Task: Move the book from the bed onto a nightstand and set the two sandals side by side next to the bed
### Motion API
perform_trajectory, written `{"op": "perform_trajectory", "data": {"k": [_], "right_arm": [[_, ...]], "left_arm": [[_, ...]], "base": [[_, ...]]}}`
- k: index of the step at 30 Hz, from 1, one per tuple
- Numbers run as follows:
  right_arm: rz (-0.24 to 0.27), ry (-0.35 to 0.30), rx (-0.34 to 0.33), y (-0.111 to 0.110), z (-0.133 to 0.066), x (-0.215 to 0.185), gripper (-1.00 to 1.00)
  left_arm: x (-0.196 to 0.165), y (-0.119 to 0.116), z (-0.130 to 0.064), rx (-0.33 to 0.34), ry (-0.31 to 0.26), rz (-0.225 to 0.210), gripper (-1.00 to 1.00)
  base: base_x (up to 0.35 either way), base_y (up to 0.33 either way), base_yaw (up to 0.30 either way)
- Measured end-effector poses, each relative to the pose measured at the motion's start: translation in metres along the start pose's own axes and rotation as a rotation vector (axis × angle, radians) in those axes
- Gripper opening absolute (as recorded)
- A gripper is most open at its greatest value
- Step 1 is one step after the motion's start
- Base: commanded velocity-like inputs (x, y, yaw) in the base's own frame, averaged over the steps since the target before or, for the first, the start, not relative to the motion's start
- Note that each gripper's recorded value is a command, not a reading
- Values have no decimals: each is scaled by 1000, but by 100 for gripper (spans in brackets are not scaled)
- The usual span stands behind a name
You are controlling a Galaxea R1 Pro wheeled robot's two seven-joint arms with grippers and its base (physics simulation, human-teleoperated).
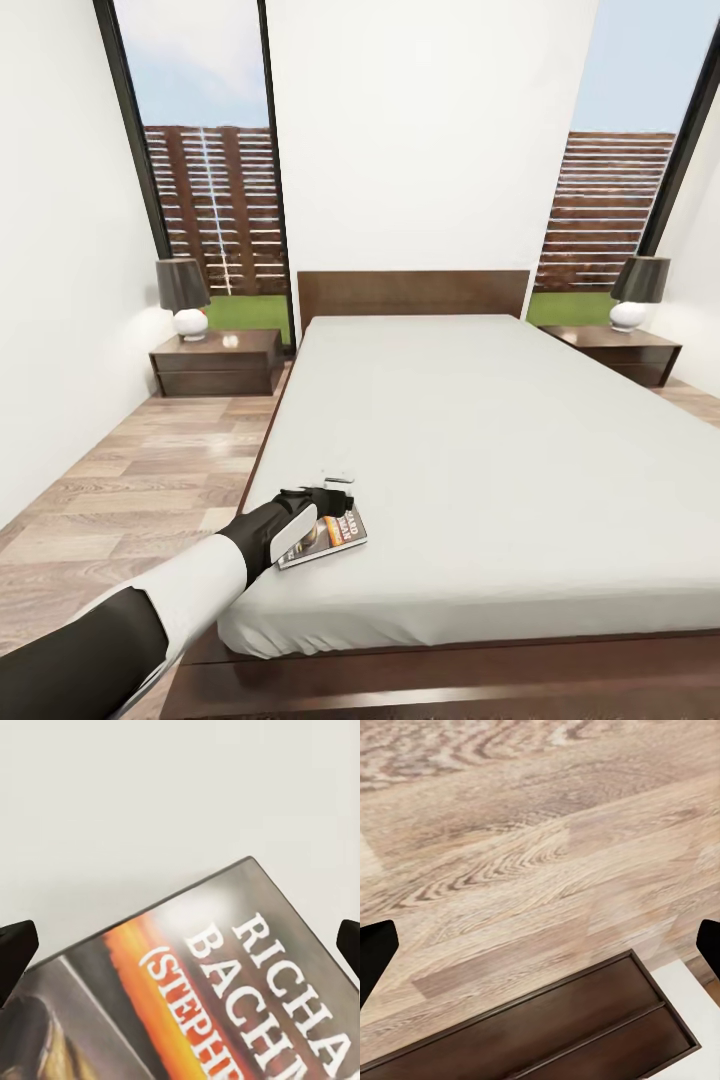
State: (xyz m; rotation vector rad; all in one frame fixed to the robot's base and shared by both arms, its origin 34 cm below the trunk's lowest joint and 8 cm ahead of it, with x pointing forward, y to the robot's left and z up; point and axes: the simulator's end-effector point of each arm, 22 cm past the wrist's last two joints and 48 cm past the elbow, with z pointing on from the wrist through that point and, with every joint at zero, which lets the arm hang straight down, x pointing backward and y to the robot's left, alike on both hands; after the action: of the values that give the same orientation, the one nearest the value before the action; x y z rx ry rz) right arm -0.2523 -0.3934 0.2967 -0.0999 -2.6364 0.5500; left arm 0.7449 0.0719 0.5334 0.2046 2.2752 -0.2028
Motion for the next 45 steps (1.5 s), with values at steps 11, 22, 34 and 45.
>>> {"op": "perform_trajectory", "data": {"k": [11, 22, 34, 45], "right_arm": [[0, 0, -1, 11, 23, -4, 100], [1, -1, -4, 15, 29, -5, 100], [0, -1, -6, 17, 29, -5, 100], [-3, -1, -3, 16, 29, -6, 100]], "left_arm": [[12, -2, 9, 1, -19, 19, 100], [11, -4, 11, 7, -31, 21, 100], [11, -6, 10, 10, -32, 24, 100], [11, -9, 10, 17, -34, 22, 100]], "base": [[0, 0, 0], [0, 0, 0], [0, 0, 0], [0, 0, 0]]}}
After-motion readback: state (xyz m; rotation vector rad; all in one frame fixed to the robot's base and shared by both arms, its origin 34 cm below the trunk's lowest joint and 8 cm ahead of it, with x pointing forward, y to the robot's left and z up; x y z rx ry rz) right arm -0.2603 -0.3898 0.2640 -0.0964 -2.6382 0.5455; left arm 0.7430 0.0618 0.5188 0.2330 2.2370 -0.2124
